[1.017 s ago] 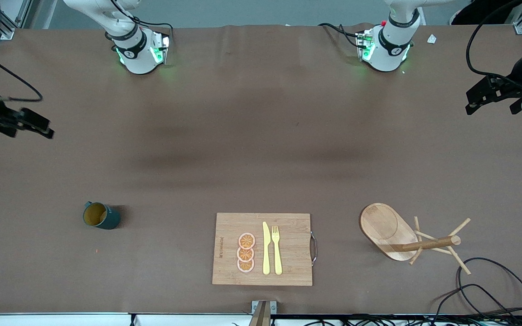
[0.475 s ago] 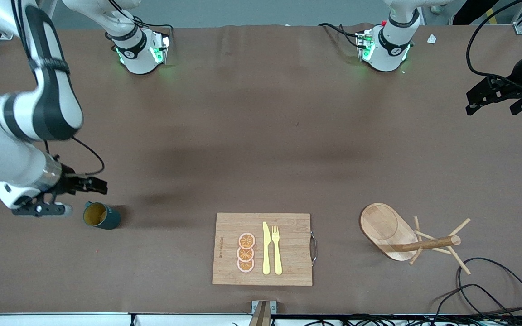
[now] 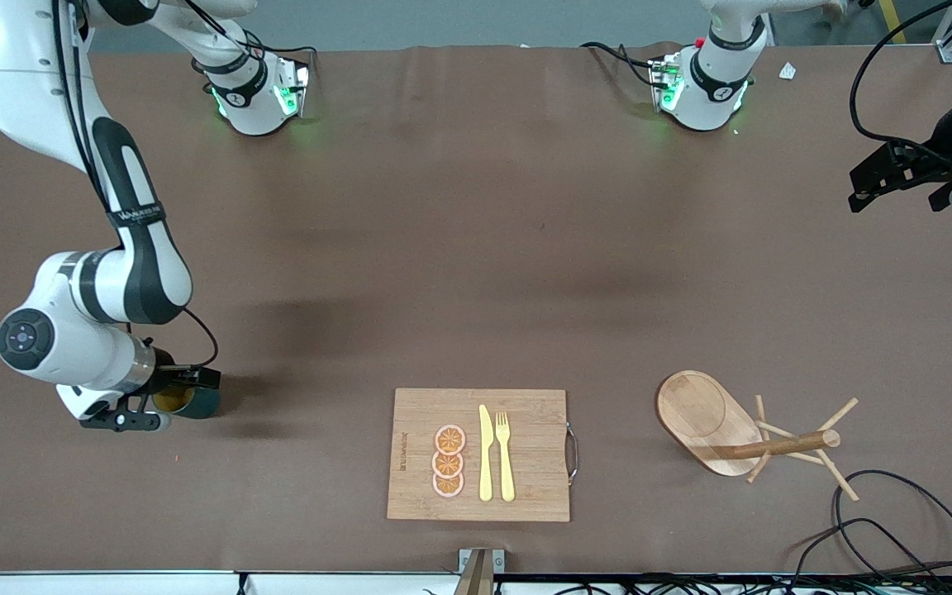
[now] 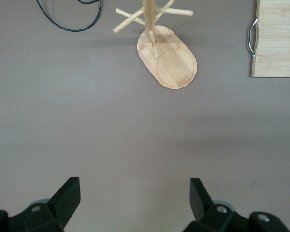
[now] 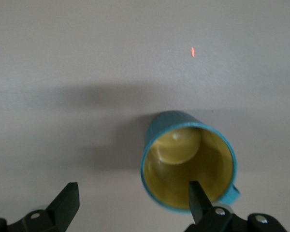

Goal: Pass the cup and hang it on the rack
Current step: 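Reach the right gripper to the teal mug and grasp it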

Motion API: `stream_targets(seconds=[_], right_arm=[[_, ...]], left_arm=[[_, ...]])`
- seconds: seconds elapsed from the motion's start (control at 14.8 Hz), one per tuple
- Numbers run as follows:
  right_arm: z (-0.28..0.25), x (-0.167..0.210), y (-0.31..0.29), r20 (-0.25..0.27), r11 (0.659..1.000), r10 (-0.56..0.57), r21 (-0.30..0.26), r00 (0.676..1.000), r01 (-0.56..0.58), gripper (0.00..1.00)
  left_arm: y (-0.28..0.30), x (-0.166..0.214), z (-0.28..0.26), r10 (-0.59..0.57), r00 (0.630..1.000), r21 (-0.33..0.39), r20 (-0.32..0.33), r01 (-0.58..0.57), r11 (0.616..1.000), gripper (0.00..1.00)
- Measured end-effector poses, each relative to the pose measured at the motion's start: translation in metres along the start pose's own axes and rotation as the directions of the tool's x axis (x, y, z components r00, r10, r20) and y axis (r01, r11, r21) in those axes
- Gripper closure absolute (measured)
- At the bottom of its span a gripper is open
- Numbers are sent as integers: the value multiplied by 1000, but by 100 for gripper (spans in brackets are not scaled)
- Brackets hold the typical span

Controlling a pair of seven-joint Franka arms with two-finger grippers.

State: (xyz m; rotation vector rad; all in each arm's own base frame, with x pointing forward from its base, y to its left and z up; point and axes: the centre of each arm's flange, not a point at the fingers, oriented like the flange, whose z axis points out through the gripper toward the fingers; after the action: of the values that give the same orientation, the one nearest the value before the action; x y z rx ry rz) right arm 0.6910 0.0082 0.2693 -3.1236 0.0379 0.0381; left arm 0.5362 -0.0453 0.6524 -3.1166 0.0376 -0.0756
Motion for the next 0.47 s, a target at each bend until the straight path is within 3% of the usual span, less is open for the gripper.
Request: stream_targets(seconds=[0.14,0.2,0.47], right_arm=[[20,2,7,-3,999,-37,-2,999,37,6],[28,2,10,2,998,-63,-3,998,63,14],[32,5,18,0,995,-101,-3,995,101,57]], left_arm=[[0,0,0,0,1000,0,0,0,1000,0],[0,0,0,0,1000,0,0,0,1000,0],[0,0,0,0,1000,0,0,0,1000,0]])
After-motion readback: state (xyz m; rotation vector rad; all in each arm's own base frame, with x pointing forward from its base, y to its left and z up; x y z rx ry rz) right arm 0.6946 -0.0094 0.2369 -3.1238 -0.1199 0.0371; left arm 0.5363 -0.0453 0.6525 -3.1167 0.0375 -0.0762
